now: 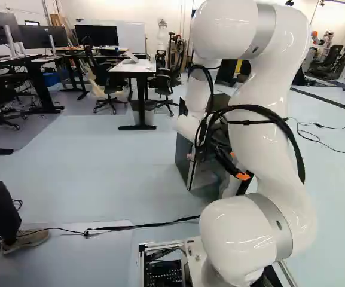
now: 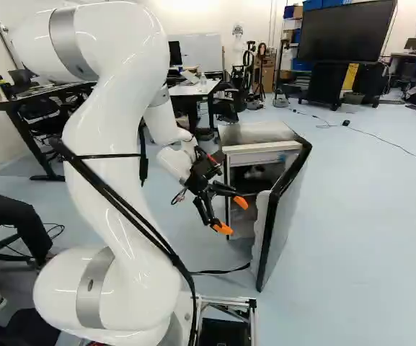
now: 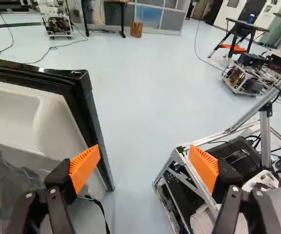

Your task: Open the fridge door

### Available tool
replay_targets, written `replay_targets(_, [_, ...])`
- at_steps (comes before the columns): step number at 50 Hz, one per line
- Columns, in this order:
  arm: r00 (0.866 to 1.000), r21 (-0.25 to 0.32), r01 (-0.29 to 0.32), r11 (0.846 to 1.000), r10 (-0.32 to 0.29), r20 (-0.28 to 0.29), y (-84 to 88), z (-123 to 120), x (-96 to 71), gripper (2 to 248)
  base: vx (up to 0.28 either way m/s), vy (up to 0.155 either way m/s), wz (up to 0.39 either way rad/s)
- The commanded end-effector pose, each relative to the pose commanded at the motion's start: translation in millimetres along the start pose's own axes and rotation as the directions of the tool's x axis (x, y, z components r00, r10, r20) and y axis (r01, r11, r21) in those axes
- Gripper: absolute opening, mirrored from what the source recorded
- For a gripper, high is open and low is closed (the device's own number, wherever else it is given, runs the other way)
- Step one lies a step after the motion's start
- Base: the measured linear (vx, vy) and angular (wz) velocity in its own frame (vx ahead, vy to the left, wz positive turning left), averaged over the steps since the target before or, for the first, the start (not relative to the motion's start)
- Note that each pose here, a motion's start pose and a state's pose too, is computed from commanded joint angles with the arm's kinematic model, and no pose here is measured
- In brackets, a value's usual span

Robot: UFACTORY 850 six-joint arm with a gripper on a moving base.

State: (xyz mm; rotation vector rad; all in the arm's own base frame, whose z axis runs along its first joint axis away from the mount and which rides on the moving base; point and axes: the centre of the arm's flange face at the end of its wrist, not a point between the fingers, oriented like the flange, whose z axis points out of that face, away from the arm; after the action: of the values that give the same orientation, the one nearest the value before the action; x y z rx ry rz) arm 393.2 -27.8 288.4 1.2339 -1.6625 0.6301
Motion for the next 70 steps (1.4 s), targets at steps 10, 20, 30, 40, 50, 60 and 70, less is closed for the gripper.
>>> replay_targets(10, [0.998,0.029,0.002,1.000,-0.001,-0.057,-4.1,-18,0.6,247,0.000,0.000,0.000])
replay_targets(20, [0.997,0.034,-0.027,0.999,0.029,-0.066,-21.0,-28,6.0,247,0.000,0.000,0.000])
replay_targets(30, [0.996,0.014,-0.078,0.997,0.078,-0.045,-47.1,-27,16.5,247,0.000,0.000,0.000])
replay_targets(40, [0.991,-0.015,-0.131,0.991,0.131,-0.024,-74.2,-20,29.3,247,0.000,0.000,0.000])
replay_targets(50, [0.983,-0.047,-0.183,0.982,0.182,-0.008,-100.1,-9,43.0,247,0.000,0.000,0.000])
replay_targets(60, [0.973,-0.081,-0.230,0.970,0.231,0.002,-123.1,5,57.2,247,0.000,0.000,0.000])
replay_targets(70, [0.961,-0.113,-0.273,0.955,0.277,0.013,-143.7,21,71.0,247,0.000,0.000,0.000])
